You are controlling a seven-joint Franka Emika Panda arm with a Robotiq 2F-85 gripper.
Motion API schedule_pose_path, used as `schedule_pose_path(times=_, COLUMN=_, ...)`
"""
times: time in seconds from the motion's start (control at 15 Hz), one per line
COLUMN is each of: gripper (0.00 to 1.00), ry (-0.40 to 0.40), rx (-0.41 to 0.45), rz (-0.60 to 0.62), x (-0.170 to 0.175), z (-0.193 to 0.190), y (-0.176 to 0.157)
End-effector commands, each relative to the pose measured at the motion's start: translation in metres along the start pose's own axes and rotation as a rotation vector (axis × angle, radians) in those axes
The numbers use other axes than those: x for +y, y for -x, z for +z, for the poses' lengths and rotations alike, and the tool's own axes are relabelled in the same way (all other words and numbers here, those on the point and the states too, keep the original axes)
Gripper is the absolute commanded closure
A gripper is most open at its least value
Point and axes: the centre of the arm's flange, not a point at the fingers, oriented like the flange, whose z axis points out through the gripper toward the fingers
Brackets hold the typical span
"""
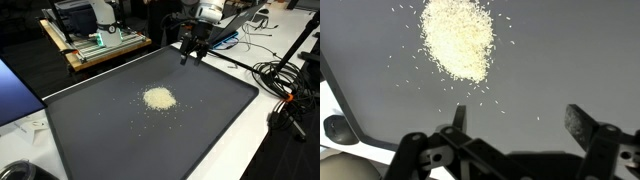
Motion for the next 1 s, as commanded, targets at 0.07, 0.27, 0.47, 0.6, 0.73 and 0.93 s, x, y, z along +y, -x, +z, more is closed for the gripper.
schedule_pose_path(times=0.07, gripper=0.00, ry=-0.090, rx=-0.009, rz=0.002, x=0.046, z=0.011, y=0.032)
schedule_pose_path(times=0.27, gripper=0.00, ry=-0.158, rx=-0.046, rz=0.002, x=0.073, z=0.014, y=0.050)
schedule_pose_path(times=0.47, gripper=0.00, ry=-0.217, rx=-0.061, rz=-0.009, x=0.099, z=0.007, y=0.067)
schedule_pose_path(times=0.6, gripper=0.00, ry=-0.253, rx=-0.057, rz=-0.026, x=0.113, z=-0.003, y=0.079)
schedule_pose_path(times=0.73, gripper=0.00, ry=-0.299, rx=-0.040, rz=-0.044, x=0.126, z=-0.015, y=0.091)
schedule_pose_path(times=0.93, gripper=0.00, ry=-0.380, rx=-0.027, rz=-0.067, x=0.147, z=-0.025, y=0.106)
